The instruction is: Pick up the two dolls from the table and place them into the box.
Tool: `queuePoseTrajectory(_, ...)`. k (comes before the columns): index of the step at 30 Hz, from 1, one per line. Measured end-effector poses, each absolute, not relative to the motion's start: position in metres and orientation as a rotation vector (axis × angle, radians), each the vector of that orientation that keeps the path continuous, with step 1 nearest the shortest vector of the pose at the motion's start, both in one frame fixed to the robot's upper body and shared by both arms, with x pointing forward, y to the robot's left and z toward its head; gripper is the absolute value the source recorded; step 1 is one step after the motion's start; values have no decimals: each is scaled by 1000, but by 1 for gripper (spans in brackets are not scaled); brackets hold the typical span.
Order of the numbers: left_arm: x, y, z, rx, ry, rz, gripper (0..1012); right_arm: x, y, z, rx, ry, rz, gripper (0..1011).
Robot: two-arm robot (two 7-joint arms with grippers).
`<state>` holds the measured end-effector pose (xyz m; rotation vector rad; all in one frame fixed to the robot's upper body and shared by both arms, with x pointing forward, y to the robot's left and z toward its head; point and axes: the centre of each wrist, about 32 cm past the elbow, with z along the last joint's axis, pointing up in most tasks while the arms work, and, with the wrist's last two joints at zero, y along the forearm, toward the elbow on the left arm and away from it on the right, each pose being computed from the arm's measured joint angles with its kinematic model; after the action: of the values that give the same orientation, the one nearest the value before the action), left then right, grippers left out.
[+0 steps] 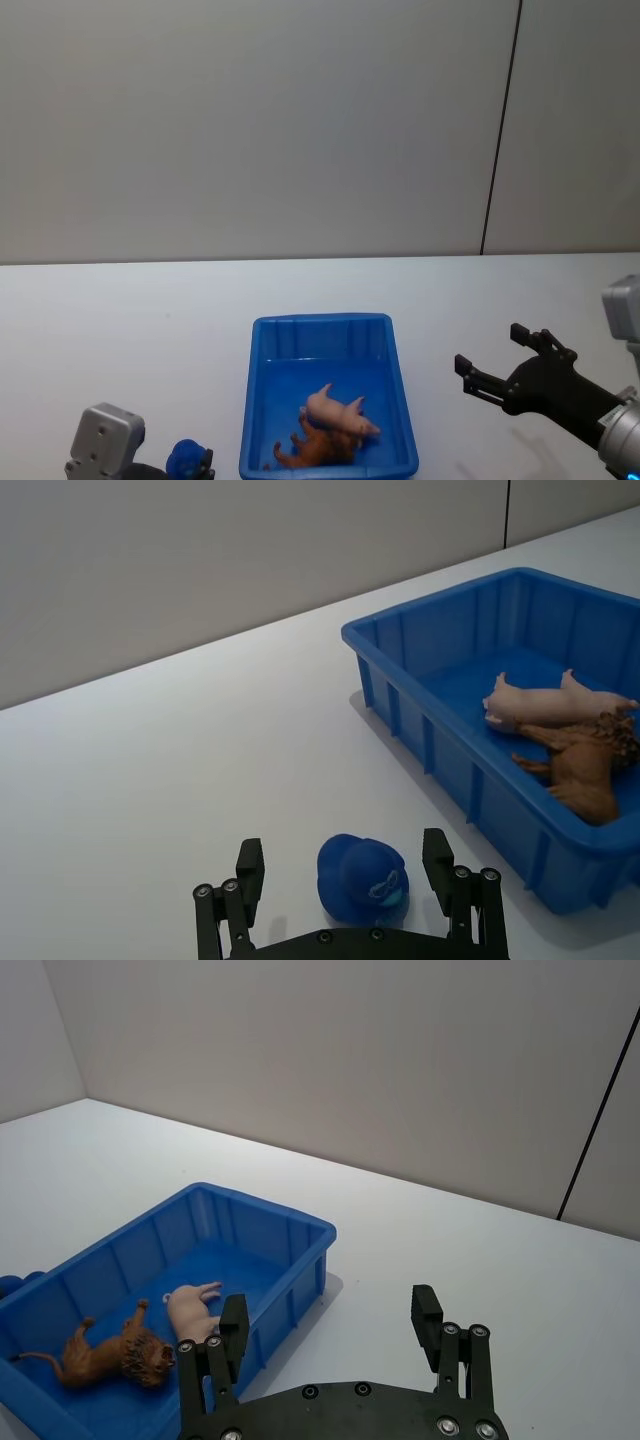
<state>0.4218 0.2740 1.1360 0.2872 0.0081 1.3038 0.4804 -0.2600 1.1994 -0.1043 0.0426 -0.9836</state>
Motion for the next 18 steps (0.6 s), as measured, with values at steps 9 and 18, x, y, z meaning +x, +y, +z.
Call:
queuePoseTrajectory(9,426,278,1125,298,40,1271,1002,480,-260,1199,-104,43,-983,1001)
queuePoseTrajectory(18,431,281,1116,310,64,1249,981,480,-260,1199,-105,43,-984,1001)
